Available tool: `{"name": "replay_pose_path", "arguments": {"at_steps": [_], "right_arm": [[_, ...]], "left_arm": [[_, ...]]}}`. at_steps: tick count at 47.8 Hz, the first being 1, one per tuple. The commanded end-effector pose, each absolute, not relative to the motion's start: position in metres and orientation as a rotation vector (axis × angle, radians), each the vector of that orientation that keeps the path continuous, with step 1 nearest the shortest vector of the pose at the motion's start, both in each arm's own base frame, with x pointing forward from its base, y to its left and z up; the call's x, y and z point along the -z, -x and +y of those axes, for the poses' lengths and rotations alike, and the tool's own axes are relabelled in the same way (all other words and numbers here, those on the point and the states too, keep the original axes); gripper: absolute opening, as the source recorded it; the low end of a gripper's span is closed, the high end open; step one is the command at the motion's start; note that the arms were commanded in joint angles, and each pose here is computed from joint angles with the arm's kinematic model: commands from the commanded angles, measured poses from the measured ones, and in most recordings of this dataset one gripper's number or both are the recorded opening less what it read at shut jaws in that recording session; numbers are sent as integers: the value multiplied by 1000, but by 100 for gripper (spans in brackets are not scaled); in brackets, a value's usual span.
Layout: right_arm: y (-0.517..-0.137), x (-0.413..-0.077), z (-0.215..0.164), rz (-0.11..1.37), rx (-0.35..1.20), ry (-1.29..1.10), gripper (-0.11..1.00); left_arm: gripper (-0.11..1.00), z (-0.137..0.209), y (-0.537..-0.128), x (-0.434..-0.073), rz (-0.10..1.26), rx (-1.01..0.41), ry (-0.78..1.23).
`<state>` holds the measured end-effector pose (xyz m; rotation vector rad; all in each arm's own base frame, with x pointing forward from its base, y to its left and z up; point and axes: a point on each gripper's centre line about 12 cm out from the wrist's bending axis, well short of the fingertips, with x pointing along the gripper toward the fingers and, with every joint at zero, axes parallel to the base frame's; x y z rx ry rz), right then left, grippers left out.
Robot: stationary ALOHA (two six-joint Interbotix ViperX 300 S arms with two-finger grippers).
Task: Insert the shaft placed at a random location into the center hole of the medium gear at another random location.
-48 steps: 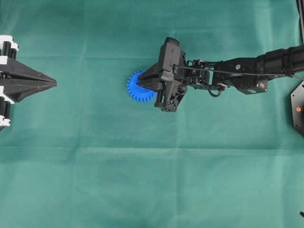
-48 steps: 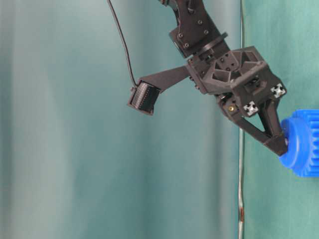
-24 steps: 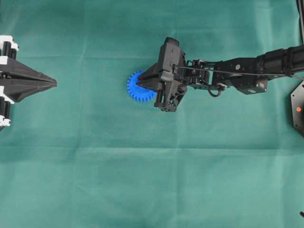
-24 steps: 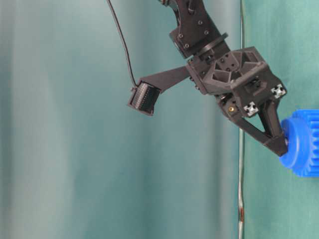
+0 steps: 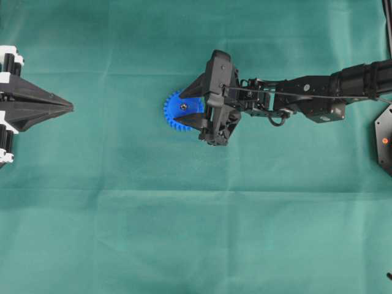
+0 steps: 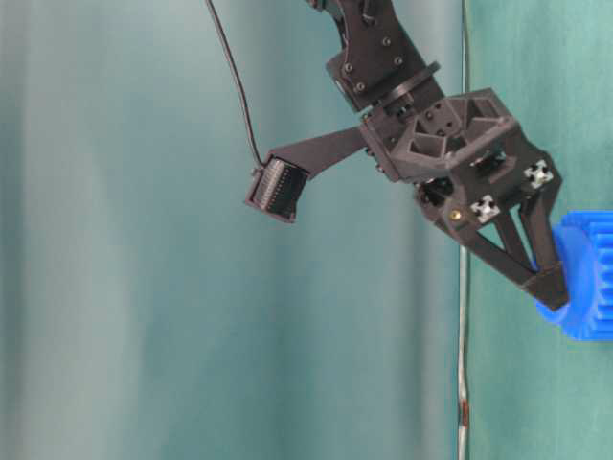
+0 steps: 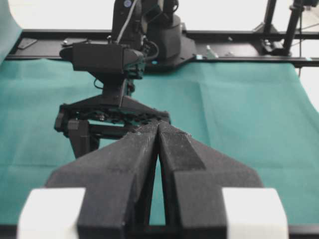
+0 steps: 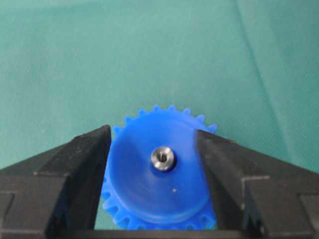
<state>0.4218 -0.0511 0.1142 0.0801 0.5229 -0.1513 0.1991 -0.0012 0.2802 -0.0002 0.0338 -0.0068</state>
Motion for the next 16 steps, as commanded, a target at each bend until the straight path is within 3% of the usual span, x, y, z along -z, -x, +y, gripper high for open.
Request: {"name": "replay_pose_path", "arguments": {"at_steps": [1,16], "right_arm": [[-424,-143,-51,462,153,-90,70],[-412,-183,-49,419,146,-86,70]], "left_arm": [[0,-2,-202,-288,17,9,-3],[0,-2,-202,-289,12,9,-1]]}}
